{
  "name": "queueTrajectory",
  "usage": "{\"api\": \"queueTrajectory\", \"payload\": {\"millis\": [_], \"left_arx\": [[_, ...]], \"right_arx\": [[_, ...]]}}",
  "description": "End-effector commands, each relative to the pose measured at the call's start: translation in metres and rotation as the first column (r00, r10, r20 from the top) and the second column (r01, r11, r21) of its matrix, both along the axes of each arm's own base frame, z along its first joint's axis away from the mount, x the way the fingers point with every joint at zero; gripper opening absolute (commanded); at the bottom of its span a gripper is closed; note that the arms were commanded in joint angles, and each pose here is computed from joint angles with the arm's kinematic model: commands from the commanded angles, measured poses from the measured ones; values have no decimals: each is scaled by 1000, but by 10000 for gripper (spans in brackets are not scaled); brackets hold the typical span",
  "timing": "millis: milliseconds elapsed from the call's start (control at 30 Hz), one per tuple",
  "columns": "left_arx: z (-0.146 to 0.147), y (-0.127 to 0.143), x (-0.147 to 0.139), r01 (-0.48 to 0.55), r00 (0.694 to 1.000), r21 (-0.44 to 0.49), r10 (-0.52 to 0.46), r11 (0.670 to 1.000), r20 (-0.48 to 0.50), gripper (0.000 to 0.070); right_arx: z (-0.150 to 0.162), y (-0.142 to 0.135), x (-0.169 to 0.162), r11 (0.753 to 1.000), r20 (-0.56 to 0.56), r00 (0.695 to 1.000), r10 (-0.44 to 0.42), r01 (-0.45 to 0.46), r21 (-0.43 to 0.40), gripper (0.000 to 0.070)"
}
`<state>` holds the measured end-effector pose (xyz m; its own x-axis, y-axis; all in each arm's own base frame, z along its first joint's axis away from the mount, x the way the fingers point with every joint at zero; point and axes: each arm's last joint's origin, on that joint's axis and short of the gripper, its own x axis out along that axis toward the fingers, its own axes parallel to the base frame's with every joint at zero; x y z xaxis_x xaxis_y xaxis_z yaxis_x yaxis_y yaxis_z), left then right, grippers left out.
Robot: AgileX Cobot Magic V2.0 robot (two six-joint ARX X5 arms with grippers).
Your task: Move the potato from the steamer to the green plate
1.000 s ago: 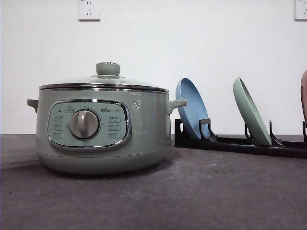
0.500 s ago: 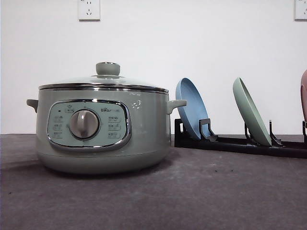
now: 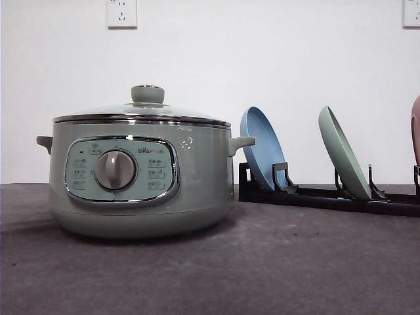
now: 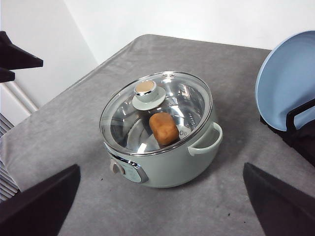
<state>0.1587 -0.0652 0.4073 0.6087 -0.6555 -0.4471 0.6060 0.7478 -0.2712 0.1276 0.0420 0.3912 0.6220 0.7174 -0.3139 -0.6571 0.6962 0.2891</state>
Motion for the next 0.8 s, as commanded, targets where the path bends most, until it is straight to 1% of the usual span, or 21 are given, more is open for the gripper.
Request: {"api": "queueTrajectory", "payload": {"millis": [0, 167, 367, 567, 767], "left_arx": [[6, -2, 2, 15, 1000, 0, -15, 1000, 25, 635], [4, -2, 5, 15, 1000, 3, -15, 1000, 15, 635], [3, -4, 8, 16, 1000, 7, -16, 1000, 5, 635], [1, -5, 12, 20, 1000, 17, -20, 1000, 0, 635], [0, -5, 13, 27, 1000, 27, -27, 999, 4, 635]], "right_arx": [[6, 0, 0, 1000, 9, 1000, 0, 0, 16, 700], [3, 1, 8, 996, -77, 995, -63, 68, 56, 700], [-6, 2, 39, 985, -188, 969, -160, 169, 32, 700], [-11, 3, 93, 975, -312, 927, -208, 220, 4, 700], [-15, 8, 153, 972, -379, 898, -224, 232, -26, 700]]}}
